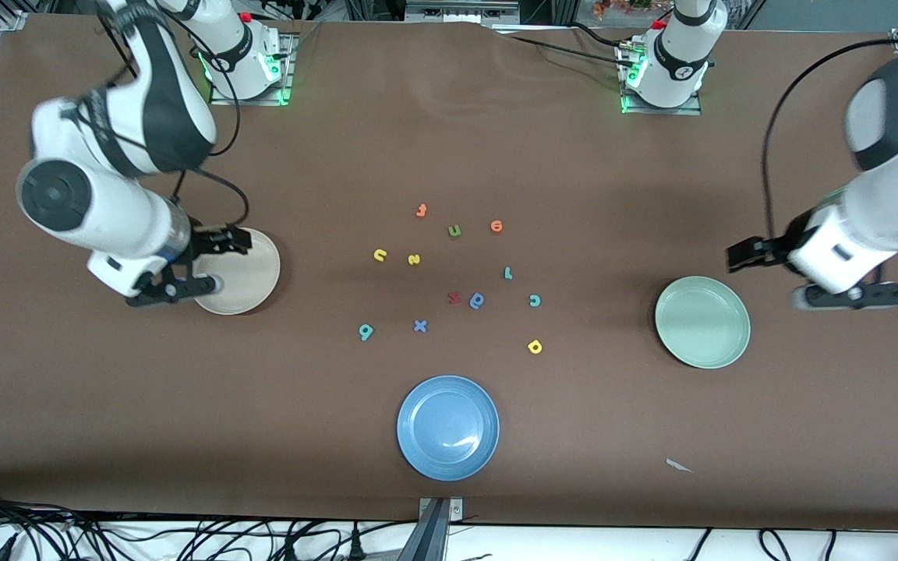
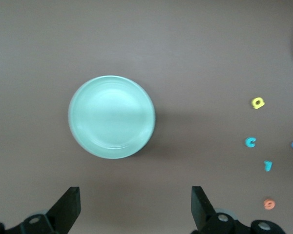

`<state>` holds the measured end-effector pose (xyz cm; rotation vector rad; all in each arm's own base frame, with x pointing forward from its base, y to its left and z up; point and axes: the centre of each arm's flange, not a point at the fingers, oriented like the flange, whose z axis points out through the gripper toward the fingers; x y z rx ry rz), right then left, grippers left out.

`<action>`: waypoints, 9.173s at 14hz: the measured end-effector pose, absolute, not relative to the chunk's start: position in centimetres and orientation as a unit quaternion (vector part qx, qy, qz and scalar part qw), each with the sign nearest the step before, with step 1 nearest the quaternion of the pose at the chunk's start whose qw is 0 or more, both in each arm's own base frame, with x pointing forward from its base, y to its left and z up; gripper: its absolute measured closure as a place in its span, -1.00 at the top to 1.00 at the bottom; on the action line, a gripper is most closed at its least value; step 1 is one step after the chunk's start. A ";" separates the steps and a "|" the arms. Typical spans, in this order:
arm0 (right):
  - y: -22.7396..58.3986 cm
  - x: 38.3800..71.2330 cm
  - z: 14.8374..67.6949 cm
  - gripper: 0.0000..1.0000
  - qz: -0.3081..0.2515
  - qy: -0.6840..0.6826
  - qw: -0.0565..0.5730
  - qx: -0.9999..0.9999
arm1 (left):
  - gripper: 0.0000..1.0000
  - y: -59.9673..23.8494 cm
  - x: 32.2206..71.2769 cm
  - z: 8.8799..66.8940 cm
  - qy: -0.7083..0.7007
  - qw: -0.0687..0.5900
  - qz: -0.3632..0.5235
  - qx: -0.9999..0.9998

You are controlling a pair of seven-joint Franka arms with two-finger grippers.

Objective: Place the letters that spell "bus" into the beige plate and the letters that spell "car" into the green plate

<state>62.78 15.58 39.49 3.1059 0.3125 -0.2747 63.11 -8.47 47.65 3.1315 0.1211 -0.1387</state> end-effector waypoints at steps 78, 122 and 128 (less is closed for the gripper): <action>37.1 48.7 17.7 -0.44 -0.026 -0.239 -0.012 0.971 | 0.44 -3.8 65.4 23.6 0.036 -0.035 -0.141 0.989; 43.1 49.1 18.3 0.68 0.000 -0.368 -0.045 0.929 | -0.78 -38.3 51.8 17.5 0.145 0.019 -0.040 0.988; 44.0 48.4 17.5 0.16 -0.002 -0.371 -0.039 0.928 | -0.78 -29.3 58.7 23.8 0.135 -0.005 -0.082 0.988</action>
